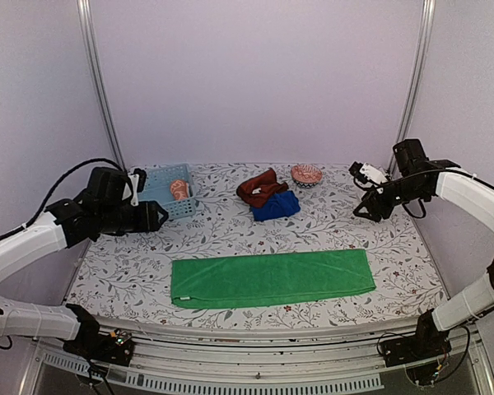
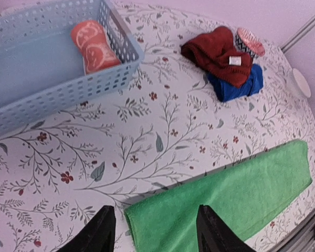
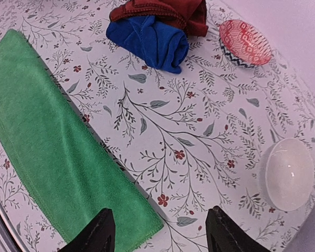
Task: Roll the towels
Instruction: Fold the towel at the center of the board.
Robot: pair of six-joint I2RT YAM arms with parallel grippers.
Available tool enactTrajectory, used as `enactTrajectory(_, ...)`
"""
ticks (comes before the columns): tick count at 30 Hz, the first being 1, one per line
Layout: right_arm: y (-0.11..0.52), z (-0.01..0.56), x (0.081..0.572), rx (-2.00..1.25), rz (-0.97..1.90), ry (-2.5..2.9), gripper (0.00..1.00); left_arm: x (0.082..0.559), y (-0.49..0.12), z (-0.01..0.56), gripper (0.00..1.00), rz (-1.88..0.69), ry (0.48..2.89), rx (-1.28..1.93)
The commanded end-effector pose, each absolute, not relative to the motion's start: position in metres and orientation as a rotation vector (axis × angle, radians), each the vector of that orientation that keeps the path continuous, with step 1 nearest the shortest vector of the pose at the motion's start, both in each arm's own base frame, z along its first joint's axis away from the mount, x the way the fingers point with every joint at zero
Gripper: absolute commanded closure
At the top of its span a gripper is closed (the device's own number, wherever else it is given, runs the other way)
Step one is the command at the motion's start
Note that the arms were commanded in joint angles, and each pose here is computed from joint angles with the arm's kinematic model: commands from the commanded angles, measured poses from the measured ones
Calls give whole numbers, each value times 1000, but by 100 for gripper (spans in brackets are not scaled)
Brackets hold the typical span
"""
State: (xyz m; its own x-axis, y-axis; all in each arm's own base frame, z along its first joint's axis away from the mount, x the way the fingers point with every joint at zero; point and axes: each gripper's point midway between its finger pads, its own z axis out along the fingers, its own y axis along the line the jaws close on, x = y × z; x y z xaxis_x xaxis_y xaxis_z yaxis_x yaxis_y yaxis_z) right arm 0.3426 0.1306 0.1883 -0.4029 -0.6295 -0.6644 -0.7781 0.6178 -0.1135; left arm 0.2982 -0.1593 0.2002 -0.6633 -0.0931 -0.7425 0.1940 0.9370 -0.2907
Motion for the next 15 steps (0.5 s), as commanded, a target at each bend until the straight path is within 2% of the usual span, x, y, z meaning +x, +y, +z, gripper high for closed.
enactTrajectory(1, 140, 129, 314, -1133, 496, 2371, 48, 271, -179, 141, 48, -714, 2420, -12)
enactTrajectory(3, 143, 108, 304, -1184, 494, 2397, 50, 262, -189, 122, 55, -801, 2465, 11)
enactTrajectory(8, 146, 55, 282, -1295, 479, 2489, 60, 258, -191, 79, 64, -759, 2622, 2)
enactTrajectory(12, 147, 30, 276, -1307, 483, 2556, 66, 242, -203, 65, 85, -856, 2719, 36)
enactTrajectory(14, 148, 25, 276, -1298, 493, 2554, 67, 229, -210, 65, 86, -901, 2741, 94)
enactTrajectory(15, 149, 23, 276, -1296, 499, 2550, 67, 225, -212, 66, 82, -903, 2740, 122)
